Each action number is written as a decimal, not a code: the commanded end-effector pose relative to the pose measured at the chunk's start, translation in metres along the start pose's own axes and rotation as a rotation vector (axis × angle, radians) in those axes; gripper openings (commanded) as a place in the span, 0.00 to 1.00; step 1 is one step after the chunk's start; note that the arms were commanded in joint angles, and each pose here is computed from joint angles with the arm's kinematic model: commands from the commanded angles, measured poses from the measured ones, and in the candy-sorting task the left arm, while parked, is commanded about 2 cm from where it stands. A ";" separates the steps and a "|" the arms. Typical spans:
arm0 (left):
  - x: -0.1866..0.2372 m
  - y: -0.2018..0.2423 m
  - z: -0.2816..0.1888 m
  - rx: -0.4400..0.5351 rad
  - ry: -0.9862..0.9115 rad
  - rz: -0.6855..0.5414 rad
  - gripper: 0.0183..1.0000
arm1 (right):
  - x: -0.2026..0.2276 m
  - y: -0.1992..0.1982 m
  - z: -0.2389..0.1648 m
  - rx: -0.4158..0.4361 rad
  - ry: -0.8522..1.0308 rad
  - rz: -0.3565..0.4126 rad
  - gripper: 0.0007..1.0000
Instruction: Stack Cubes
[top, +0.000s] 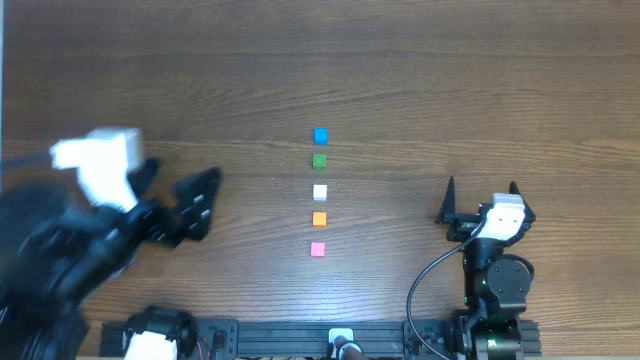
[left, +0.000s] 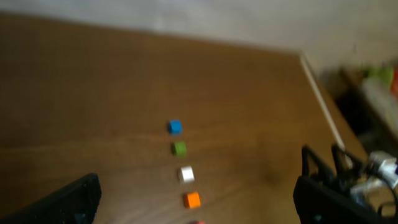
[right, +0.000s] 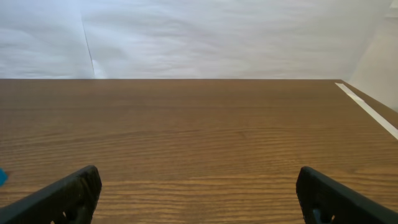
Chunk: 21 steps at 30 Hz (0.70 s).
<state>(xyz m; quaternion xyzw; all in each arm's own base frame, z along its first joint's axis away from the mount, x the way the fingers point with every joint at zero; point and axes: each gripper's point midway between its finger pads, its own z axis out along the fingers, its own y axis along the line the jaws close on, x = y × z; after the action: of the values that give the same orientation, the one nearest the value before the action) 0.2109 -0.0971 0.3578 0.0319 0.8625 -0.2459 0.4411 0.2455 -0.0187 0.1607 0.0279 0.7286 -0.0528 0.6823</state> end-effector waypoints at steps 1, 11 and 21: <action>0.015 0.004 0.051 -0.129 0.159 -0.057 1.00 | 0.001 0.003 0.000 -0.015 -0.001 -0.001 0.99; 0.106 -0.026 0.108 -0.322 0.523 -0.202 1.00 | 0.001 0.003 0.000 -0.015 -0.001 -0.001 0.99; 0.201 -0.051 0.141 -0.489 0.794 -0.153 1.00 | 0.001 0.003 0.000 -0.015 -0.001 -0.001 0.99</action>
<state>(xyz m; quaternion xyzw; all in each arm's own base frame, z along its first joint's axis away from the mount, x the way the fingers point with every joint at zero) 0.1851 -0.2279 0.1678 -0.0160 0.9957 -0.0561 0.0724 0.2455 -0.0187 0.1607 0.0280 0.7286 -0.0527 0.6823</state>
